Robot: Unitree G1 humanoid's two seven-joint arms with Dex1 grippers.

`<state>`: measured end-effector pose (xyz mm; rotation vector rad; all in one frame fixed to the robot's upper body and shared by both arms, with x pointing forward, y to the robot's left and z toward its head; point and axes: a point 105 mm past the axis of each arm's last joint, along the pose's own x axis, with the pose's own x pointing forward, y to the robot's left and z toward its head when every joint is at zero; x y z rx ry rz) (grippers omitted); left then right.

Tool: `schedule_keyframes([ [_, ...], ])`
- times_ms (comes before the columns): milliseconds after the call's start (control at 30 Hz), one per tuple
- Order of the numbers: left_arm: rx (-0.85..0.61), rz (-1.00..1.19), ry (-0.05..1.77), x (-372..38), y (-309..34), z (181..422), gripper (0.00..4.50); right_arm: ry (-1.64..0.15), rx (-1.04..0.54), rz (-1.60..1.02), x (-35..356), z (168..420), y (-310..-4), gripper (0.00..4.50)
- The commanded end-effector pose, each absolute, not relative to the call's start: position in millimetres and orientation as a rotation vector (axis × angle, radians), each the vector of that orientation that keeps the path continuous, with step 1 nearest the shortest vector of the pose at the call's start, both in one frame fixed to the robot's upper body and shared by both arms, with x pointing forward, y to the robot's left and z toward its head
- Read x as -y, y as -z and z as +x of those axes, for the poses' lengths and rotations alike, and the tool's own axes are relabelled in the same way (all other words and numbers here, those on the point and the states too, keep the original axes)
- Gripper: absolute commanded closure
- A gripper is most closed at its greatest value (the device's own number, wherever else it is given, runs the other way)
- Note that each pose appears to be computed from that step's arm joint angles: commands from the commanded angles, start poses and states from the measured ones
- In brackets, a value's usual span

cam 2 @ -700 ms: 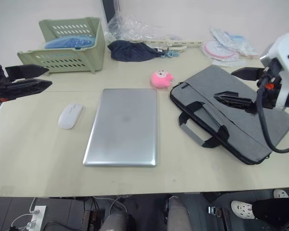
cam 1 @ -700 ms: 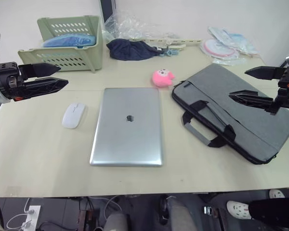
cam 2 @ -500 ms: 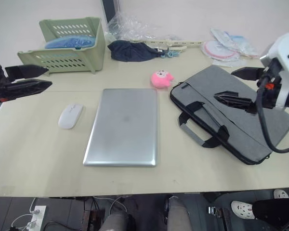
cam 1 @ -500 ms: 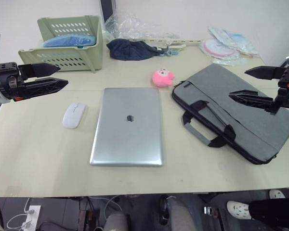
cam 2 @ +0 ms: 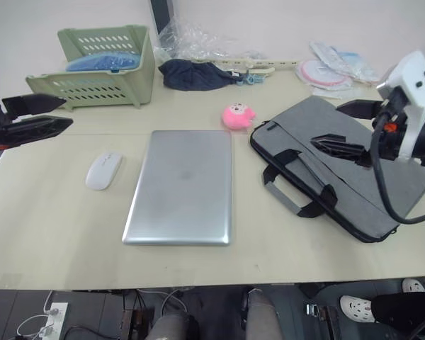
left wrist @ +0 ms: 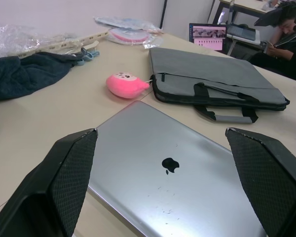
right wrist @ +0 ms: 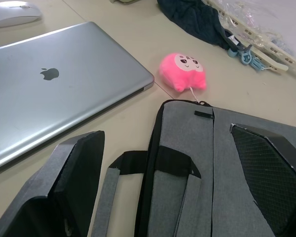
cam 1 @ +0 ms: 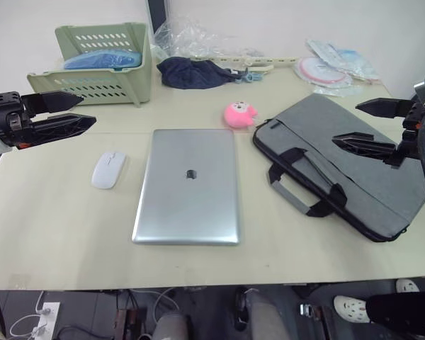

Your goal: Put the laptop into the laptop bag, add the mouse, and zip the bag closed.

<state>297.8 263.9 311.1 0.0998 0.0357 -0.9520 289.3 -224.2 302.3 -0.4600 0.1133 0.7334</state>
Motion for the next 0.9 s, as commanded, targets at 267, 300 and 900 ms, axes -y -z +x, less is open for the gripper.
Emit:
schedule_keyframes([
  [267,-0.003,0.075,0.943,-266,-318,292,0.0,-0.739,-0.061,-0.468,218,286,-310,0.06],
  [300,-0.004,0.067,0.941,-266,-318,291,0.0,-0.741,-0.059,-0.465,217,286,-310,0.06],
  [900,-0.149,-0.301,0.89,-268,-238,282,0.0,-0.808,-0.061,-0.127,133,299,-238,4.48],
])
